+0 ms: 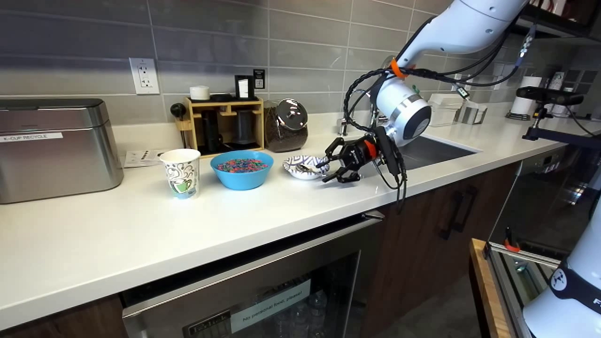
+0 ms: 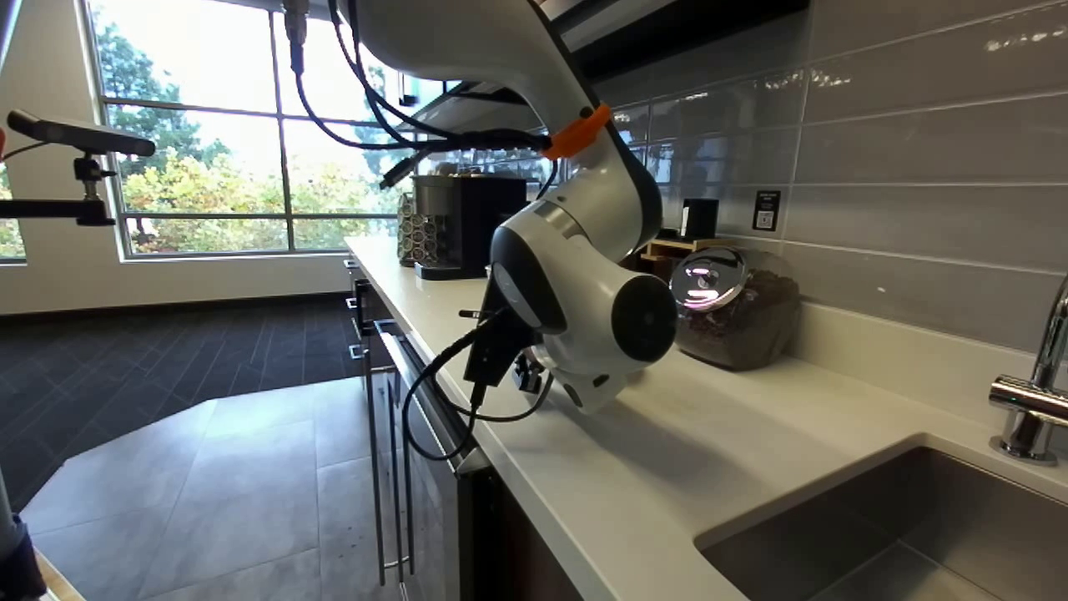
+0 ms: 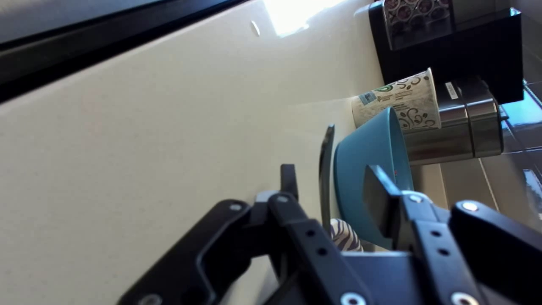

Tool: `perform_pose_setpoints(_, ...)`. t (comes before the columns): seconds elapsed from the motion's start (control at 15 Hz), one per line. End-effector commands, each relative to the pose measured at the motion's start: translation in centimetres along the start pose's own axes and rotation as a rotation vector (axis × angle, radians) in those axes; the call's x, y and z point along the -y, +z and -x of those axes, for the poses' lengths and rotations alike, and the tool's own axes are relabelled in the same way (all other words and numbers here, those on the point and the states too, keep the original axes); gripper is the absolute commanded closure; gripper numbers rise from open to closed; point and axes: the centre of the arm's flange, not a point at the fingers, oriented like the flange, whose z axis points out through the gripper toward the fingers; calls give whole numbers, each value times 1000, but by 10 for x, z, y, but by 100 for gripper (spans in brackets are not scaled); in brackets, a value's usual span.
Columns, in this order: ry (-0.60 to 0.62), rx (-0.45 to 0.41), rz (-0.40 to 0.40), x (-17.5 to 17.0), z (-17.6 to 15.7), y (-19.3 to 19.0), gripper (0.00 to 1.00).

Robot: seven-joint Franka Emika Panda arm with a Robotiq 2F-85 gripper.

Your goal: Put some of the contents of the blue blow onto the white plate using the silver spoon

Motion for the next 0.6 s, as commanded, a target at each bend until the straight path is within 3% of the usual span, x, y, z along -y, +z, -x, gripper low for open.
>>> perform_pose_setpoints(0.0, 2, 19, 32, 6, 6, -9, 23)
perform_pose_setpoints(0.2, 7, 21, 174, 26, 27, -26, 1)
perform_pose_setpoints(0.53, -79, -143, 416, 113, 69, -35, 0)
